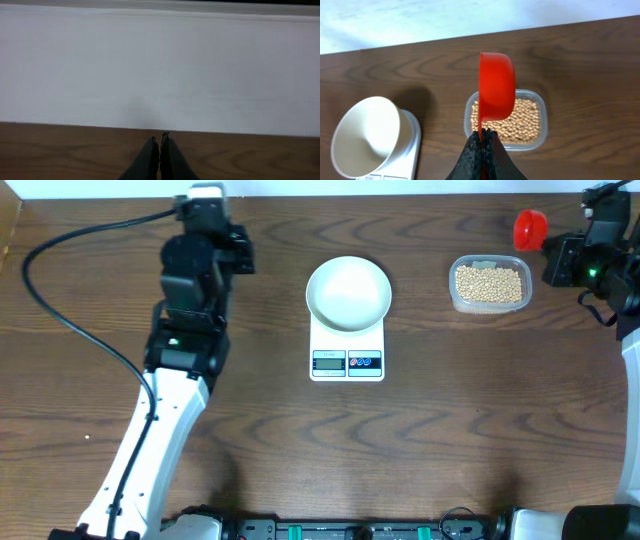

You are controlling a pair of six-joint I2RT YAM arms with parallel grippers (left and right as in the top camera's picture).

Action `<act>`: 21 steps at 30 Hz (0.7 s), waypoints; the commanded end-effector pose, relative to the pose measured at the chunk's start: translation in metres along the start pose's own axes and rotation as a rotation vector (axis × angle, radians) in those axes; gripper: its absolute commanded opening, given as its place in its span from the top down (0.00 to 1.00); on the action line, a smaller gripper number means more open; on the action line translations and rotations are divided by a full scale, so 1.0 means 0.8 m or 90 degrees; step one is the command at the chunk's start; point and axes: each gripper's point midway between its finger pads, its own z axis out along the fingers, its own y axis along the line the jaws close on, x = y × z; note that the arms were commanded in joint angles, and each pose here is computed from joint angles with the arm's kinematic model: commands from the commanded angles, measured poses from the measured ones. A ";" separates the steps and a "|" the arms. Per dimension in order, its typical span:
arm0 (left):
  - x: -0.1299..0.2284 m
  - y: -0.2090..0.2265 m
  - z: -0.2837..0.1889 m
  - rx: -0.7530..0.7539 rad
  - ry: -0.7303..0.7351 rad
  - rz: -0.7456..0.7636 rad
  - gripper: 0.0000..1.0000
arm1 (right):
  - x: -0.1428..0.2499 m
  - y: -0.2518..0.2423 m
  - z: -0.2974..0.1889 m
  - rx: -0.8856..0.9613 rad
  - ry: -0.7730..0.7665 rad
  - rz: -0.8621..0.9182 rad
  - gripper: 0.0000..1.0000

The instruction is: Scoop item into bowl and weigh 50g on scale

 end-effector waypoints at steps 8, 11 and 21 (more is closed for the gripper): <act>0.060 -0.026 0.001 0.054 0.117 0.002 0.92 | 0.000 -0.009 -0.002 0.025 -0.002 0.027 0.99; 0.115 -0.077 -0.010 0.127 0.215 0.026 0.93 | 0.001 -0.008 -0.002 0.024 0.000 0.041 0.99; 0.297 -0.200 -0.084 0.262 0.501 0.177 0.93 | 0.021 0.003 -0.002 -0.006 0.041 0.046 0.99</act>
